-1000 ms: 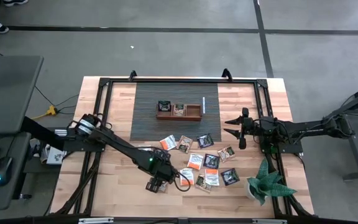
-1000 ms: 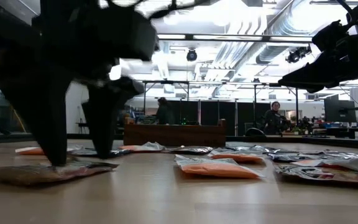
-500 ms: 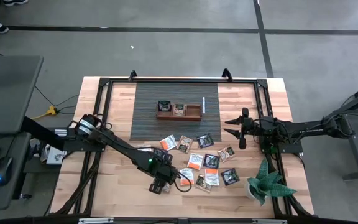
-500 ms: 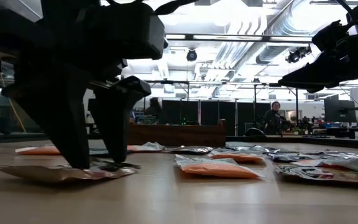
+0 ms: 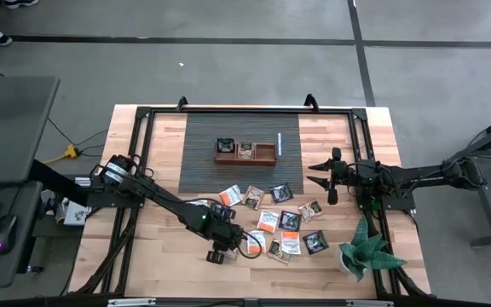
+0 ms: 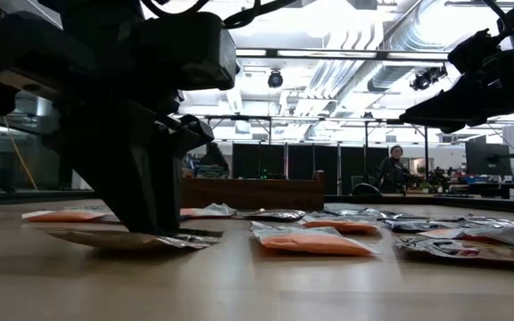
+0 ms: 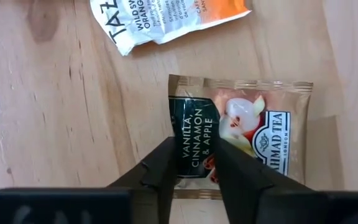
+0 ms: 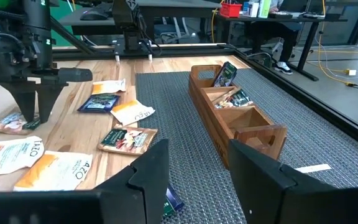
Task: Pick & Place Tea
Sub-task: Put the brown tea bag into the middle section of the wooden organizer
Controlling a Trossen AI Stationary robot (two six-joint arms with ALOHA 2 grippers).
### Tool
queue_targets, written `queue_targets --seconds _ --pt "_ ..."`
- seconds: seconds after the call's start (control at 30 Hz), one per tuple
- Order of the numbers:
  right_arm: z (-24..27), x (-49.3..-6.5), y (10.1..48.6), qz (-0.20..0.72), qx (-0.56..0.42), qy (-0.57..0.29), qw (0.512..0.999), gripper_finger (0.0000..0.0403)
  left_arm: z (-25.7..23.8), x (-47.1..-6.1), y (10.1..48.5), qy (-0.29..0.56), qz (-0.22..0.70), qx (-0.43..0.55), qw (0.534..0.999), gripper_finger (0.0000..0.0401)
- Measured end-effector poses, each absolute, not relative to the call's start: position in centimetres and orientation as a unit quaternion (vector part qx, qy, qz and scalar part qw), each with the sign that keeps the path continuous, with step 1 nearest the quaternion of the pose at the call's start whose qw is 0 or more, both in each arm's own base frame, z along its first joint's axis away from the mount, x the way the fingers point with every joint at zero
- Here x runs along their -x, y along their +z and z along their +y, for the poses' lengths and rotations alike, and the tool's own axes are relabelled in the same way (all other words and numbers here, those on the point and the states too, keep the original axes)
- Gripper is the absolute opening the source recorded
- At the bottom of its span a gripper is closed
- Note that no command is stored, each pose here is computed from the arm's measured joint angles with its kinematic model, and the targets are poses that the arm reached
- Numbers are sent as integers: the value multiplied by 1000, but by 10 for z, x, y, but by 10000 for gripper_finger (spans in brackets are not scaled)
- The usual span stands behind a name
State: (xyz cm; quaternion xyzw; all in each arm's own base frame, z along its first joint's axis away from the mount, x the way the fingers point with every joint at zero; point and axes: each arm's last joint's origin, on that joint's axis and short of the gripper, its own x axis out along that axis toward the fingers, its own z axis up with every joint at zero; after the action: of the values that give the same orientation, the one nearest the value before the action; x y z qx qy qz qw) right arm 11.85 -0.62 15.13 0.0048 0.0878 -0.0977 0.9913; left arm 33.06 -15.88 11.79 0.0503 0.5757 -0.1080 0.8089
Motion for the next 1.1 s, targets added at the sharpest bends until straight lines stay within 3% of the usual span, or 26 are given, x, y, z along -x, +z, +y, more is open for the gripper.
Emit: queue_targets --seconds 0.3,0.63,1.1 --pt "-6 -119 151 88 -5 -98 991 159 -159 -330 118 -101 577 -41 809 6" --pt "-6 -119 151 88 -5 -98 991 162 -157 -328 126 -88 573 -50 813 1" --pt "-6 -119 152 87 -5 -98 991 162 -133 -302 181 65 541 -136 827 0"
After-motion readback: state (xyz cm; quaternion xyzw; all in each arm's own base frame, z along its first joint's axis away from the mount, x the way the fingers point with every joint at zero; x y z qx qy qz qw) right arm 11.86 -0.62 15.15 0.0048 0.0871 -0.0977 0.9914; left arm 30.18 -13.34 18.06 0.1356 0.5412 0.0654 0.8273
